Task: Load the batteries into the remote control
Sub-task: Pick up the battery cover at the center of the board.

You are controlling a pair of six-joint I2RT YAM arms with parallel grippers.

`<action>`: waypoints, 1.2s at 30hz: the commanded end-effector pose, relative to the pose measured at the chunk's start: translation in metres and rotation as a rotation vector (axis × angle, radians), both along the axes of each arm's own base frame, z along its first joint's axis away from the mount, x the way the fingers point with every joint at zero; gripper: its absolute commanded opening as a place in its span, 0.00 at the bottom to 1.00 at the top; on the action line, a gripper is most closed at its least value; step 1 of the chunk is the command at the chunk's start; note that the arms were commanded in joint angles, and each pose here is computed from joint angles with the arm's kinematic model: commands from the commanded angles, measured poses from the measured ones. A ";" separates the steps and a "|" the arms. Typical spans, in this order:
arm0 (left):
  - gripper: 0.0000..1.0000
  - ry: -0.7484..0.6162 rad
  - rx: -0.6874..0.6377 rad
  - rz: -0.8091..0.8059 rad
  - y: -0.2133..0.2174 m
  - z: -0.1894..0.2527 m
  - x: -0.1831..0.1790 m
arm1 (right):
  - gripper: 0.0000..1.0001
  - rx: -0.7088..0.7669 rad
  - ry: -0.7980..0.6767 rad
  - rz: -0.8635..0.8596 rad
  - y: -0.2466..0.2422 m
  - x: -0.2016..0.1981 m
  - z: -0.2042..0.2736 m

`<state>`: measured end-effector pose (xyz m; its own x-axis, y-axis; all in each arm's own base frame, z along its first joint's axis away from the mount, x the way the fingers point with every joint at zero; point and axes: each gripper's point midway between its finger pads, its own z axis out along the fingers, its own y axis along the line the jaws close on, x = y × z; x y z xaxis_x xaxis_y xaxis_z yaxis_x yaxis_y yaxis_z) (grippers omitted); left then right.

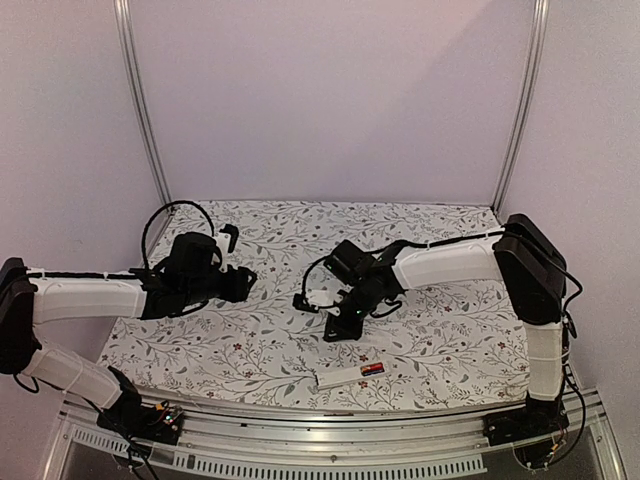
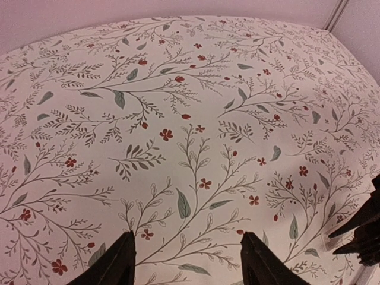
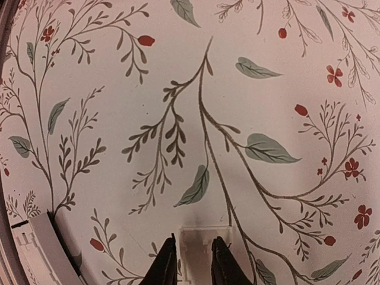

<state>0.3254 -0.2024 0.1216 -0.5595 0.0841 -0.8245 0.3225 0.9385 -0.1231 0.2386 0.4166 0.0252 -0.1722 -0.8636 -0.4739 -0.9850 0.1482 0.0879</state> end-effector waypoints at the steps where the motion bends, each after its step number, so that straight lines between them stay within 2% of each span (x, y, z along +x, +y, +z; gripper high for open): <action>1: 0.60 -0.011 -0.006 0.006 0.002 0.006 0.006 | 0.19 0.003 -0.009 -0.015 0.006 0.004 -0.001; 26: 0.60 -0.010 -0.015 0.005 0.002 0.006 0.006 | 0.15 -0.108 -0.058 -0.021 0.000 0.003 -0.021; 34: 0.60 -0.013 -0.019 0.006 0.002 0.007 0.006 | 0.10 -0.154 -0.066 -0.023 -0.007 0.001 -0.026; 36: 0.60 -0.013 -0.019 0.007 0.002 0.007 0.006 | 0.03 -0.159 -0.065 -0.024 -0.009 0.002 -0.027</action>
<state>0.3261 -0.2015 0.1215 -0.5610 0.0813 -0.8238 0.3216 0.9384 -0.1265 0.2445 0.4205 0.0180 -0.1569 -0.8930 -0.4219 -0.9846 0.1748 -0.0039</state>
